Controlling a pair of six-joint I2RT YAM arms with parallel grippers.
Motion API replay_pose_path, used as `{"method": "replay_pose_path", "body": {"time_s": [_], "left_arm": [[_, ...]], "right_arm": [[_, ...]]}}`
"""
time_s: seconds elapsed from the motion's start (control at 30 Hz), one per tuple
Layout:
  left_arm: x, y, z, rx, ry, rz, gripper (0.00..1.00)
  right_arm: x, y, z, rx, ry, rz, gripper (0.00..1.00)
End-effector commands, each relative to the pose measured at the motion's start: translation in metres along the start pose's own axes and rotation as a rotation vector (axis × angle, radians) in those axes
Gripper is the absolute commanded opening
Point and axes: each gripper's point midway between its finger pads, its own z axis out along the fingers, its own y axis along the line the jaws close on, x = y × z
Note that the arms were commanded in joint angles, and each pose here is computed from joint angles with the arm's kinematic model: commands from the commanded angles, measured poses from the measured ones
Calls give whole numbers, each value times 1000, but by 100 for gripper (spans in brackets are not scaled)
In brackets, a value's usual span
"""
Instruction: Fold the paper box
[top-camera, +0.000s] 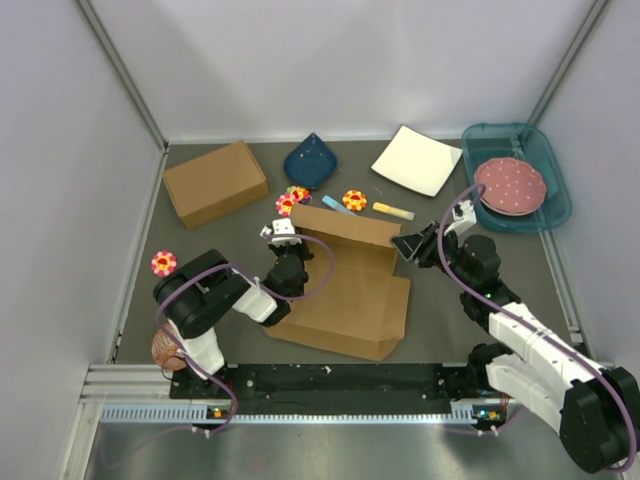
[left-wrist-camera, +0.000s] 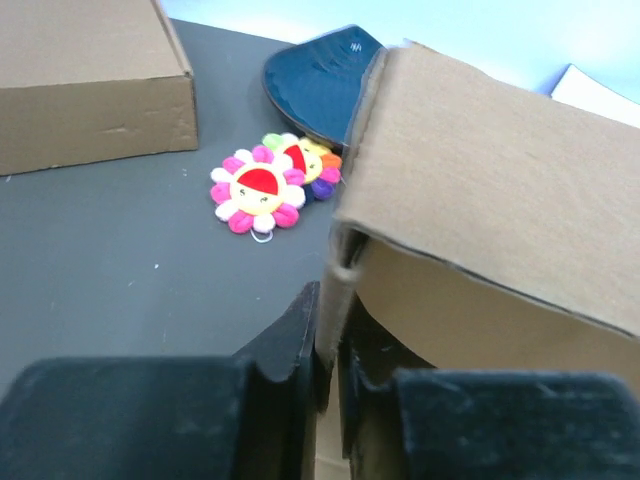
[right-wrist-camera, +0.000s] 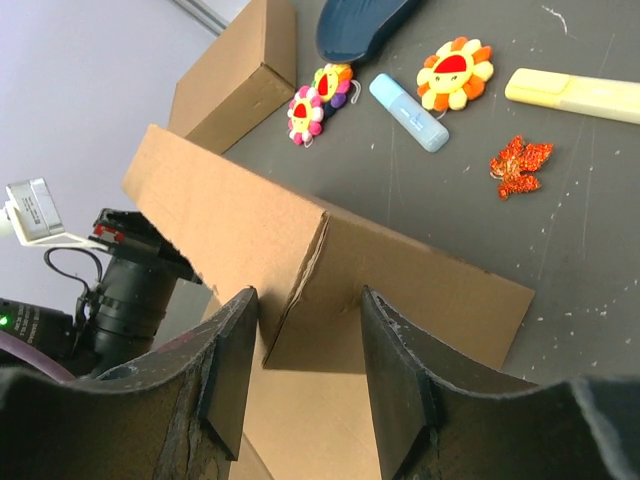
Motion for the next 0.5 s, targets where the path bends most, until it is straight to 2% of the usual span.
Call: {"method": "replay_pose_path", "body": {"time_s": [0.0, 0.37, 0.47], "left_arm": [[-5, -14, 6, 22, -20, -65, 0], [2, -2, 1, -10, 3, -17, 0], [5, 4, -2, -31, 23, -8, 18]], "right_arm": [[21, -2, 1, -9, 74, 1, 46], [20, -3, 4, -3, 74, 1, 46], [19, -4, 5, 1, 73, 1, 46]]}}
